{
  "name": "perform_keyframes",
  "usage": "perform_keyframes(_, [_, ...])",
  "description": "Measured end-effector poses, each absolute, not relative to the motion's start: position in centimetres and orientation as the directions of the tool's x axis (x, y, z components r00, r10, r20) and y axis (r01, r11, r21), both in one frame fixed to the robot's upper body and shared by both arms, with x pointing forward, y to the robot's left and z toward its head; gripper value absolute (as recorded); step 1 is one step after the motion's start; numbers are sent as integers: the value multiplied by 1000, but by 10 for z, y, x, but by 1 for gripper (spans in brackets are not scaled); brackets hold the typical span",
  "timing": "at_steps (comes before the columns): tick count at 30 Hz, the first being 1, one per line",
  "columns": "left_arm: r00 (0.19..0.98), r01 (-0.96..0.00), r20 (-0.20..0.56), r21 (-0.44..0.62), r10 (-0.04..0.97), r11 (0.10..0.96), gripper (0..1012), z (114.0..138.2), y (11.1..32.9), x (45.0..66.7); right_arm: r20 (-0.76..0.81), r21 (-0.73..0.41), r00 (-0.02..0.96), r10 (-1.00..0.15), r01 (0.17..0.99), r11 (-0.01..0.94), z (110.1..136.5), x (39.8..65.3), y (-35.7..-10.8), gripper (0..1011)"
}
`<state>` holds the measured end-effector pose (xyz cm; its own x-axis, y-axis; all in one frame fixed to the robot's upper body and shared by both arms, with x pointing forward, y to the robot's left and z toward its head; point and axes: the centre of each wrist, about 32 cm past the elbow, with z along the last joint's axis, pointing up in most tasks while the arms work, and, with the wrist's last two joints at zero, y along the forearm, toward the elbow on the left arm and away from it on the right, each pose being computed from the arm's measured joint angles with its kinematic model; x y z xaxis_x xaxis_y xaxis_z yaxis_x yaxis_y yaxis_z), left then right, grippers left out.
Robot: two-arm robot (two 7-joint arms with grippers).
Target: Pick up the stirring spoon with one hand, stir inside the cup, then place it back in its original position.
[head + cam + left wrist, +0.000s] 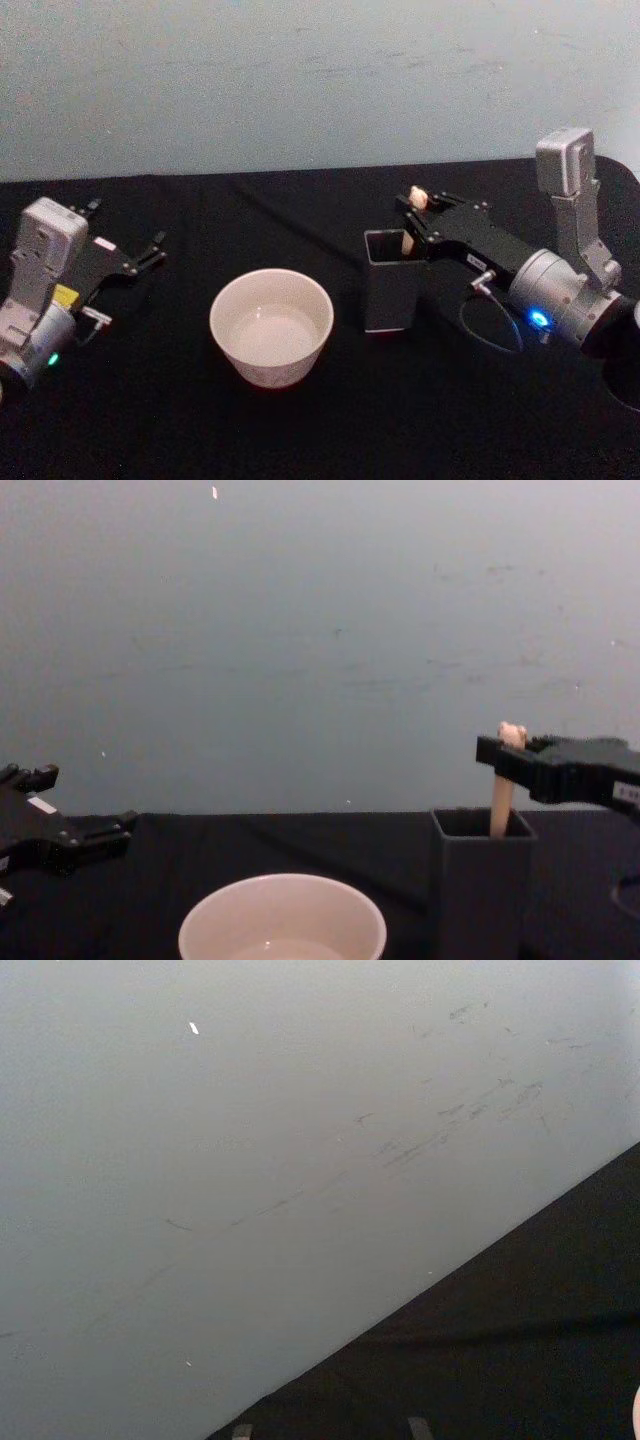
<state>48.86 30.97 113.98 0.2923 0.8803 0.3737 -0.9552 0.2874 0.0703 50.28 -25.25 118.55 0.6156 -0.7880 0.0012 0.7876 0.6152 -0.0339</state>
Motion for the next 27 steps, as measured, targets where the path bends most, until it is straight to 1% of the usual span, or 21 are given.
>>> perform_keyframes(7, [292,-955,374,70,880,287,1001,1140,310,489,6,6,636,-771,771,636,1194,502,-253,214])
perform_keyframes(19, [292,-955,374,70,880,287,1001,1140,310,489,44,131,661,-749,740,660,1221,503,-262,214])
perform_keyframes(23, [292,-955,374,70,880,287,1001,1140,310,489,64,176,663,-746,729,662,1231,508,-262,214])
perform_keyframes(27, [292,-955,374,70,880,287,1001,1140,310,489,76,197,672,-737,714,671,1235,513,-258,214])
